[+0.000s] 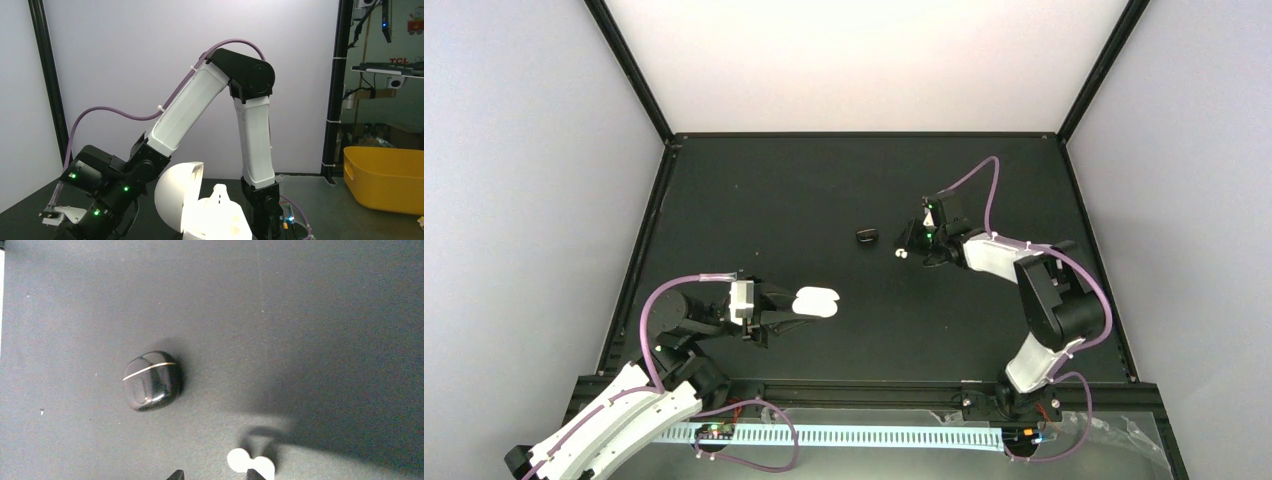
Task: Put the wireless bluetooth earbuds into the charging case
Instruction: Adjust the earbud at the center of the board.
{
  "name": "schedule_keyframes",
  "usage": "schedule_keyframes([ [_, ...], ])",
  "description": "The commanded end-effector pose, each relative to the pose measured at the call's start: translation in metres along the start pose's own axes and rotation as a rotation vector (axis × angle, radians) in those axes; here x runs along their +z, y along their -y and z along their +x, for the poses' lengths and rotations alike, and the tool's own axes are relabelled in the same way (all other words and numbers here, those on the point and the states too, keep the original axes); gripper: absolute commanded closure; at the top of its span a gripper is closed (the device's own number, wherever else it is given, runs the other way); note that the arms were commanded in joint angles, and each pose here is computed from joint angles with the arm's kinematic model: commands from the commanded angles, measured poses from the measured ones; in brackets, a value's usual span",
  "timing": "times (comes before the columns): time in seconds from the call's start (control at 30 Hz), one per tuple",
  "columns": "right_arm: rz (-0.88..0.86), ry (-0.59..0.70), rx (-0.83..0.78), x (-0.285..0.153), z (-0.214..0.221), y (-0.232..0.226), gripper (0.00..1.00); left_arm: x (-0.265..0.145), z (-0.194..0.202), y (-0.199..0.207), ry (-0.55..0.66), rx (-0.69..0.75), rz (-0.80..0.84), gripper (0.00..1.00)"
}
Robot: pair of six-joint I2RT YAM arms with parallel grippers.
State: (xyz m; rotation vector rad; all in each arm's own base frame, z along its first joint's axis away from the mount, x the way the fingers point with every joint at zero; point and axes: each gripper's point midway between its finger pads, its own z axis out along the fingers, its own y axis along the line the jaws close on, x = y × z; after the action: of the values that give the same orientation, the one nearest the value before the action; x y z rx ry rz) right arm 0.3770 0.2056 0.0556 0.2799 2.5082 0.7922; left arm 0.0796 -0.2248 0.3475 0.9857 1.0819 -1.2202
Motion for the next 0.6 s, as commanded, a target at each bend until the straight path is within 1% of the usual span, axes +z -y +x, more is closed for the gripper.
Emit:
schedule_keyframes([
  [0.0, 0.012, 0.022, -0.021, -0.014, -0.003, -0.005, 0.69, -0.002, -0.006, 0.007, 0.020, 0.029, 0.023, 0.99],
  [0.17, 0.080, 0.048, -0.071, -0.013, -0.019, 0.000, 0.69, -0.002, -0.007, 0.007, 0.020, 0.031, 0.023, 0.99],
  [0.33, 0.135, 0.047, -0.137, -0.004, -0.031, 0.004, 0.70, -0.002, -0.005, 0.006, 0.017, 0.031, 0.019, 0.99],
  [0.47, 0.150, 0.014, -0.162, 0.007, -0.031, 0.007, 0.70, -0.002, -0.006, 0.006, 0.017, 0.033, 0.019, 0.98],
  [0.57, 0.179, 0.017, -0.163, 0.011, -0.031, 0.014, 0.73, -0.001, -0.005, 0.006, 0.015, 0.031, 0.020, 0.99],
])
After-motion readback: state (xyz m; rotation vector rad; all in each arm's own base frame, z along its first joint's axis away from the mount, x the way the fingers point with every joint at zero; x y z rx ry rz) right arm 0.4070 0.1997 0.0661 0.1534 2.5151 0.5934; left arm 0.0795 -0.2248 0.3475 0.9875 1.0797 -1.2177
